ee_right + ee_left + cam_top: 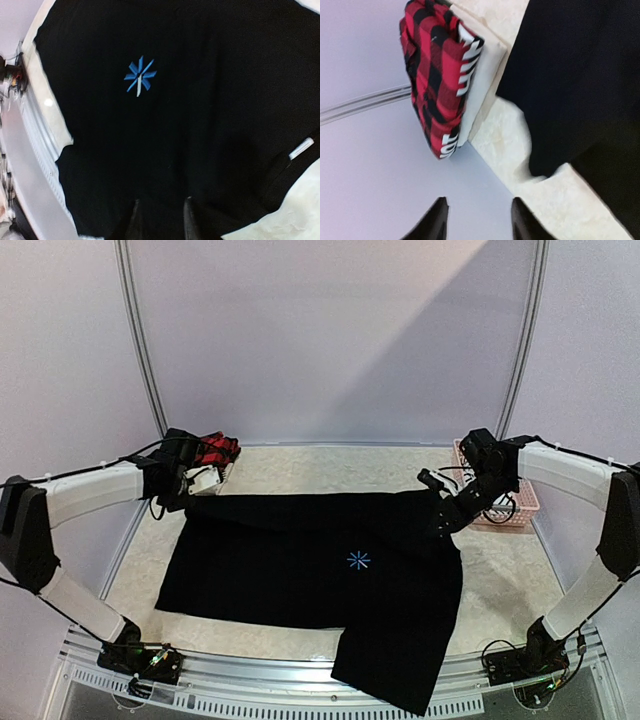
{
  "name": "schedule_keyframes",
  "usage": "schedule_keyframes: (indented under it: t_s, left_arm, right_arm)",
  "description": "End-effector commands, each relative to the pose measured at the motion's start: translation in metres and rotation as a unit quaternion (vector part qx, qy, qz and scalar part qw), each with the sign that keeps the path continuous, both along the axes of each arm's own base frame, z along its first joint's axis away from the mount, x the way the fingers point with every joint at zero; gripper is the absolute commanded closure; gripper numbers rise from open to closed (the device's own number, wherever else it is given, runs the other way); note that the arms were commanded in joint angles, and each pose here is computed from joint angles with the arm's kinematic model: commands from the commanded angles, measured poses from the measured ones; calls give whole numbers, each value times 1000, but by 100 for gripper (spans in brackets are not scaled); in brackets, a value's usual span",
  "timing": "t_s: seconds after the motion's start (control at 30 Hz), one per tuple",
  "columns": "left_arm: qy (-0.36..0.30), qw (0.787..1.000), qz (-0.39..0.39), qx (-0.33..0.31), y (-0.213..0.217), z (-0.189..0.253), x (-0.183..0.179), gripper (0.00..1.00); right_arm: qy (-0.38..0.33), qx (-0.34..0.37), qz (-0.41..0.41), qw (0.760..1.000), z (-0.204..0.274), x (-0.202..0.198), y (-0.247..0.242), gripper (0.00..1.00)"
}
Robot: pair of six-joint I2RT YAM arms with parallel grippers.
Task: Fold and stack the mixed laundry pile
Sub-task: Fold the flattened T-shirt at the center of the board.
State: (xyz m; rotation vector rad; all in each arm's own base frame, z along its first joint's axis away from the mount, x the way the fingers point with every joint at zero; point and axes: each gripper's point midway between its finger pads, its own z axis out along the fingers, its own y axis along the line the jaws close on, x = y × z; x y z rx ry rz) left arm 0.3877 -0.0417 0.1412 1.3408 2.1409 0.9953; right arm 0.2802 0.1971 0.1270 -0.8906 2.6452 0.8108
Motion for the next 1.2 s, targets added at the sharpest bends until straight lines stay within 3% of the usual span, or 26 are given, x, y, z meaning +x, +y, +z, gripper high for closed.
schedule_keyframes:
  t_s: [0.0,0.13,0.2,0.3,0.33,0.5,0.73,0.87,1.17]
  left_arm:
    - [-27,999,9,14,12,27,-20,44]
    - [-83,995,24,-55,0,64,-9,41]
    - [-92,987,41,-129,-15,71,-2,40]
    - [-83,956,80,-271,-48,73,7,34]
    - [-77,937,110,-323,-58,71,11,32]
    - [16,882,230,-411,-84,16,9,37]
    - [34,840,310,-443,-83,-50,1,40]
    - [48,842,341,-416,-75,-84,-2,40]
    - [68,870,376,-312,-46,-122,-17,42]
  right_arm:
    - [6,2,79,997,17,-29,-2,64]
    - [-106,-3,70,992,60,10,-6,57]
    - [-134,-10,36,990,69,35,-9,57]
    - [-165,-33,1,986,57,71,-11,57]
    - [-166,-37,-11,985,49,81,-10,57]
    - [-161,-75,-51,983,12,122,-15,55]
    - [-102,-144,-38,984,-67,134,-26,55]
    - [-80,-174,-25,981,-97,129,-35,55]
    - [-59,-224,-34,972,-129,123,-53,55]
